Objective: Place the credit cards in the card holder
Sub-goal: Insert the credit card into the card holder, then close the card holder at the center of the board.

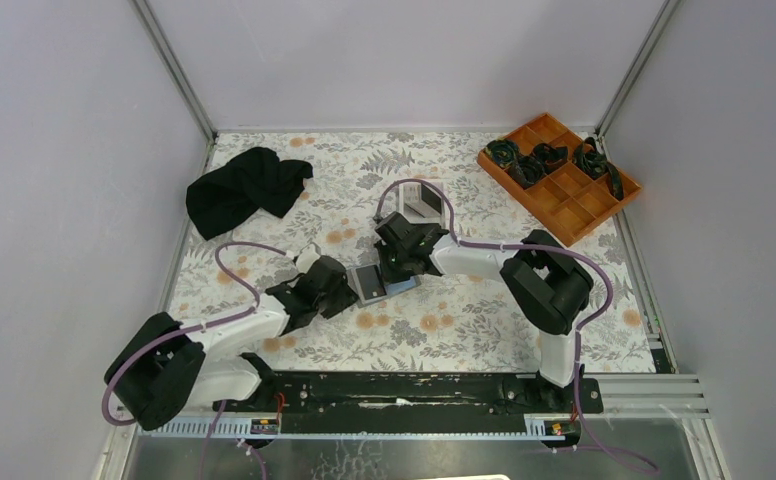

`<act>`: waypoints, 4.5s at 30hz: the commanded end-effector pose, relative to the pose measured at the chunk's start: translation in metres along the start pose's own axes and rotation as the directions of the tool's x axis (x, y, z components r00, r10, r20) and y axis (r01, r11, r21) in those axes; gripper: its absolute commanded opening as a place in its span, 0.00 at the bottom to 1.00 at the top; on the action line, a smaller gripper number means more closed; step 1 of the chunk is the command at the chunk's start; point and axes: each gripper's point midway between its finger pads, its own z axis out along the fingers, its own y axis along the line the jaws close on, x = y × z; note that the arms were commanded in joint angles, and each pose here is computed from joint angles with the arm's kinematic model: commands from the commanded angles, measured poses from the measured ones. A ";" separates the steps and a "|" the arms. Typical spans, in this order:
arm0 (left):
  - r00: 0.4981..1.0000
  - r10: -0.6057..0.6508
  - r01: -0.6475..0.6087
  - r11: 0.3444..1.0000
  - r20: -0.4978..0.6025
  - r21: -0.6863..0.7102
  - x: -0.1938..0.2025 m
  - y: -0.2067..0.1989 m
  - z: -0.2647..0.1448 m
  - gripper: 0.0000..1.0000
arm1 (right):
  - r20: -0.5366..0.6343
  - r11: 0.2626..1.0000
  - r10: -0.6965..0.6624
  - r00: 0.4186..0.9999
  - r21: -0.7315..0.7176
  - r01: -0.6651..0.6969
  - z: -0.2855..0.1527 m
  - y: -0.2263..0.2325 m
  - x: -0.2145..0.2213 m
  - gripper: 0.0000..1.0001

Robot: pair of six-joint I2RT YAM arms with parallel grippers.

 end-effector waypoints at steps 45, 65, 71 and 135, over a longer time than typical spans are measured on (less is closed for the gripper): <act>0.999 -0.046 0.045 0.998 -0.020 -0.036 0.015 0.026 0.019 0.60 | 0.128 0.939 0.342 0.931 -0.092 -0.332 -0.048 -0.077 0.003 0.51; 0.999 -0.031 0.030 0.999 -0.020 -0.029 0.013 0.030 0.017 0.60 | 0.068 0.869 0.456 0.887 -0.248 -0.428 -0.024 -0.071 0.017 0.51; 0.999 -0.030 0.029 0.999 -0.025 -0.028 0.015 0.034 0.017 0.60 | 0.066 0.845 0.471 0.879 -0.318 -0.429 -0.024 -0.063 0.020 0.50; 0.991 -0.060 0.068 0.996 -0.122 0.062 0.041 0.030 0.039 0.72 | -0.093 0.506 0.840 0.534 -0.221 -0.834 -0.039 -0.088 0.055 0.00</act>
